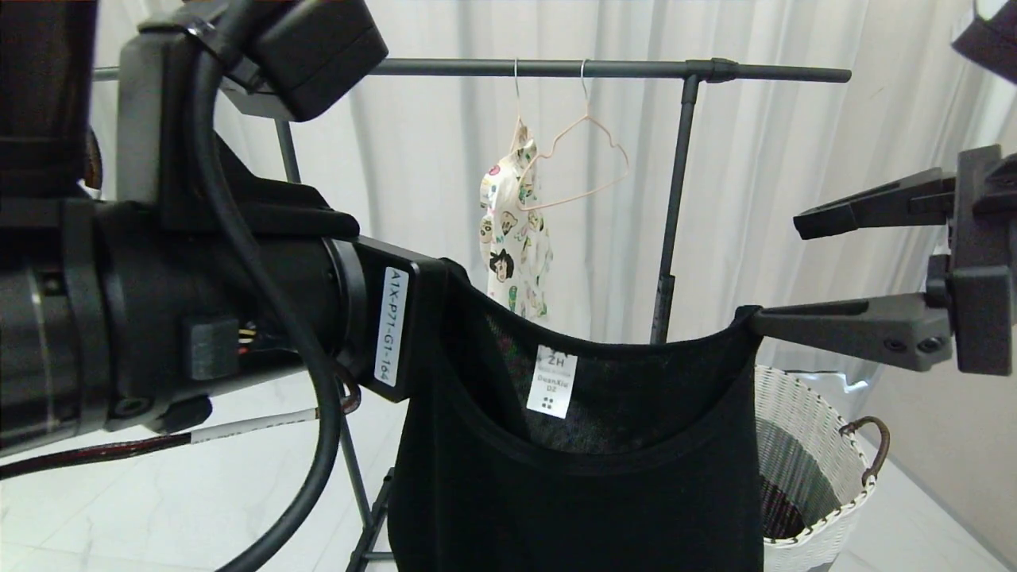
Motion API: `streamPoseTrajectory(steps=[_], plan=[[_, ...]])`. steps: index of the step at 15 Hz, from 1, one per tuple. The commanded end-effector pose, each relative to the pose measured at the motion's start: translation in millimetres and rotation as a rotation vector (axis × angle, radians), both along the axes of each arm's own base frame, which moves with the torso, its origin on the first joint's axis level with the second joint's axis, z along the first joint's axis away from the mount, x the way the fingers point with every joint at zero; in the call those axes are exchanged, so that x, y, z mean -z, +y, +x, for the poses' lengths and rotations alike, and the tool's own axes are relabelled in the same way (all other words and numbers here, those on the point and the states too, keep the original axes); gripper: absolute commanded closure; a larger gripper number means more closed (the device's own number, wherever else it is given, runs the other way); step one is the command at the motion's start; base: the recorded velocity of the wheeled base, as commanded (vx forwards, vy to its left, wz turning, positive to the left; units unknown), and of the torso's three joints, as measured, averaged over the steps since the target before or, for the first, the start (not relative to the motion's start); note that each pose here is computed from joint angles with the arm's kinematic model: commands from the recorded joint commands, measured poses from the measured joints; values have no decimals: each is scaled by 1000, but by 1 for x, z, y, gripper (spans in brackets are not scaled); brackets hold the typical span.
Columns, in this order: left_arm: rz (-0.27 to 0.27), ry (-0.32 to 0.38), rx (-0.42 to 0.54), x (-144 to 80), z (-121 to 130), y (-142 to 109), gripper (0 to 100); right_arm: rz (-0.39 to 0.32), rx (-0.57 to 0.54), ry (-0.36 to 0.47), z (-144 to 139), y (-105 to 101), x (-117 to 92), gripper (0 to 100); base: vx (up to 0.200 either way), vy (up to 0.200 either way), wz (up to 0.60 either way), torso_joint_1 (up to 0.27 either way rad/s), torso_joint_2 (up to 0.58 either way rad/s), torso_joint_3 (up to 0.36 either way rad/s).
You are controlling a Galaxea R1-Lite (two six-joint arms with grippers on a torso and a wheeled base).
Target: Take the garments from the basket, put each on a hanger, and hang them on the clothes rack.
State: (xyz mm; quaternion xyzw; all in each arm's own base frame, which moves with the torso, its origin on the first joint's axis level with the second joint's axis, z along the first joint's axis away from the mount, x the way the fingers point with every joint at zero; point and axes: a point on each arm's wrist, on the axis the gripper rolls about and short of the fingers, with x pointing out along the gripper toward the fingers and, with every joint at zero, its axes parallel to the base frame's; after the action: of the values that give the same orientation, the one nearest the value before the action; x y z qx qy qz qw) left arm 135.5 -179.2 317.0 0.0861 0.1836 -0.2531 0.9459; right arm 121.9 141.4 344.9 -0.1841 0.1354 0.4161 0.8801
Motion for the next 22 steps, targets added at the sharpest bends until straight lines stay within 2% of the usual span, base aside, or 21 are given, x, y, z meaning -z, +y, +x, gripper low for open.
streamPoseTrajectory(steps=[1,2,5,8,9,11,12,13,16,17,19,20,22], plan=[[34,13,-48,8,12,-4,100,5,-4,-4,-10,-11,2,0,0,0,0,0,0,0],[55,9,-104,11,20,-3,100,5,-5,0,-15,-18,6,0,0,0,0,0,0,0],[91,1,-179,17,28,-4,100,-1,18,3,-22,-30,13,0,0,0,0,0,0,0],[117,-3,-210,22,23,5,100,-15,146,10,-11,-43,18,0,0,0,0,0,0,0],[127,-7,-228,24,18,15,100,-35,244,3,-5,-50,20,0,0,0,0,0,0,0],[167,-17,-237,30,5,36,100,-122,486,-1,6,-65,30,0,0,0,0,0,0,0],[211,-28,-229,38,-8,54,100,-217,682,21,12,-78,45,0,0,0,0,0,0,0],[225,-39,-225,41,-17,65,100,-211,757,49,11,-87,53,0,0,0,0,0,0,0],[229,-33,-279,49,-24,85,100,-129,836,107,2,-96,67,0,0,0,0,0,0,0],[234,-25,-324,53,-25,95,100,-67,857,98,0,-97,75,0,0,0,0,0,0,0],[249,-1,-399,62,-24,108,100,2,869,30,2,-99,88,0,0,0,0,0,0,0],[254,10,-438,65,-23,114,100,11,863,-7,2,-99,96,0,0,0,0,0,0,0],[251,14,-465,68,-25,120,100,-43,872,-55,4,-104,108,0,0,0,0,0,0,0]])
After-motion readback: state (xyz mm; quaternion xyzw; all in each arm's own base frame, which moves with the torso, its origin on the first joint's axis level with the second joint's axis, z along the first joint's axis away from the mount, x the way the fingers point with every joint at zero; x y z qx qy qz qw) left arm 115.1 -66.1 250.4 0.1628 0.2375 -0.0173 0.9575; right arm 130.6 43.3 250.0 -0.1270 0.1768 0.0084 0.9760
